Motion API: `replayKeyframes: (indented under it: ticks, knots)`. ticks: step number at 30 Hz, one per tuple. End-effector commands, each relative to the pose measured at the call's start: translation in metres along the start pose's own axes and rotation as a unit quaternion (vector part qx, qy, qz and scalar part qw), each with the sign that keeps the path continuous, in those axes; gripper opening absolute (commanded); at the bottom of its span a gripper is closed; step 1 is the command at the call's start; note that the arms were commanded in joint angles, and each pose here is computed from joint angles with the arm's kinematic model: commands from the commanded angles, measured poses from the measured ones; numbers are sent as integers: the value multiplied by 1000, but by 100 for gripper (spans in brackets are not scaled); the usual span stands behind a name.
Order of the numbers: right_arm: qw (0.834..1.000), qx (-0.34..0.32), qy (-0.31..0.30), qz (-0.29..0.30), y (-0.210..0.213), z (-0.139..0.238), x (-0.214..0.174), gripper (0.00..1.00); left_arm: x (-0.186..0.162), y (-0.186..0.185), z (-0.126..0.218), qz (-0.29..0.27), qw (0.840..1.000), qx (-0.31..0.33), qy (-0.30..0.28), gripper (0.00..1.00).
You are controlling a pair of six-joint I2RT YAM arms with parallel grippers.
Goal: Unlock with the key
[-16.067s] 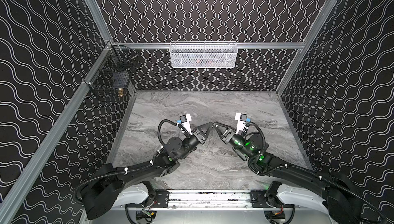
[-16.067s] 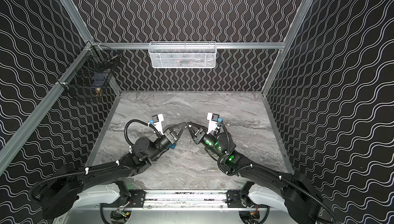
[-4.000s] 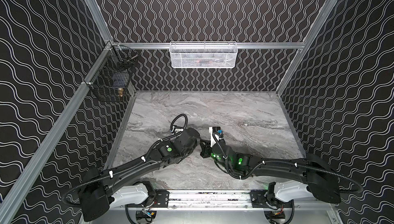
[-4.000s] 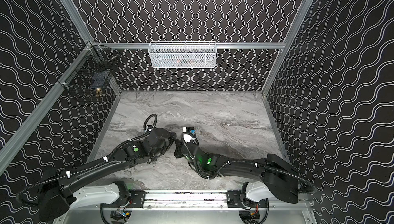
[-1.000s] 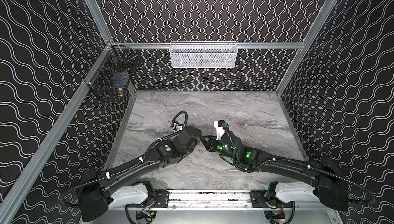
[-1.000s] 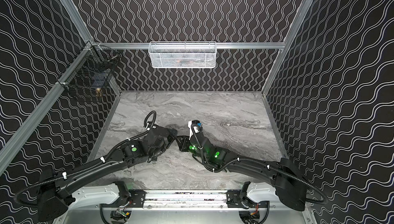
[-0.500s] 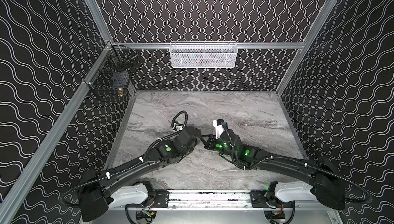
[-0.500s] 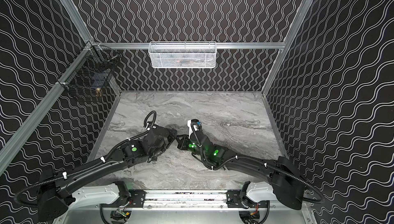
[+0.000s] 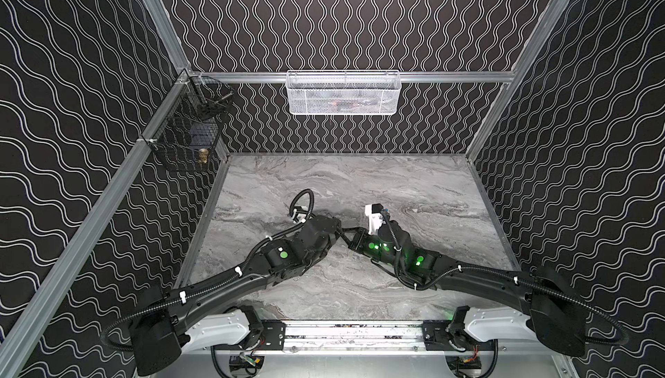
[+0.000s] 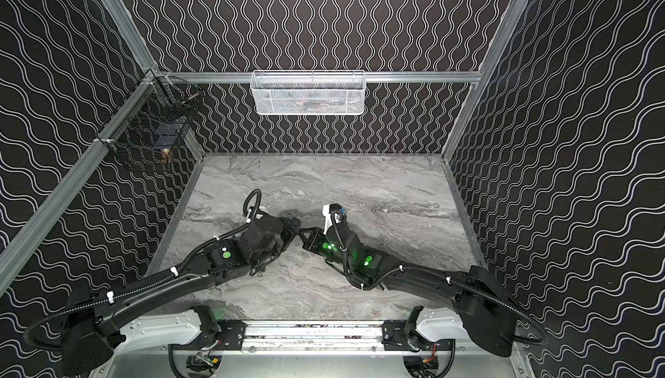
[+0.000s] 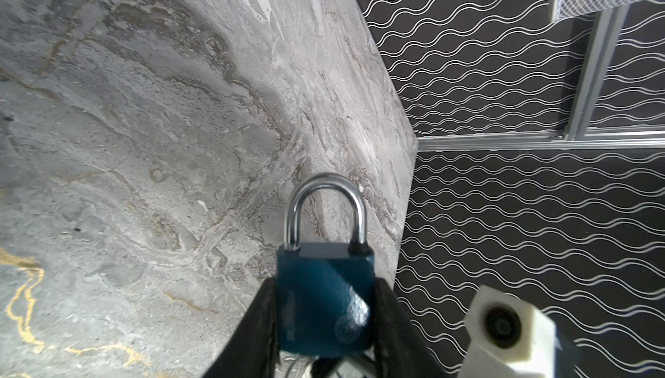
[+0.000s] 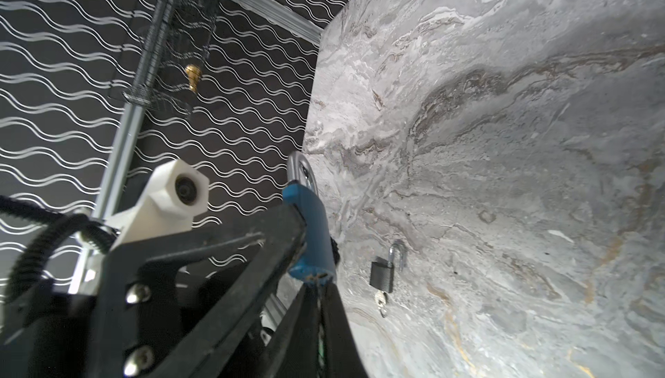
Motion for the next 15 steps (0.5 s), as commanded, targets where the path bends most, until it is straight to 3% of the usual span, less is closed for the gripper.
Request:
replayKeyframes:
  ticks: [1,15]
  knots:
    - [998,42,-9,-48,6,3,2,0,3,-24,5,49,995,-81,8,0]
    - [986,117,-32,-114,27,16,11,0,-7,-23,2,82,992,-81,50,0]
Point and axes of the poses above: each gripper's point midway between its finger pads, its own z axis back along the fingers, its own y axis along the line the jaws close on, x = y × z, the point moved 10 cm from there along z, back along the fingers, and after that the axes turned 7 degrees about -z, right-handed, at the moved point
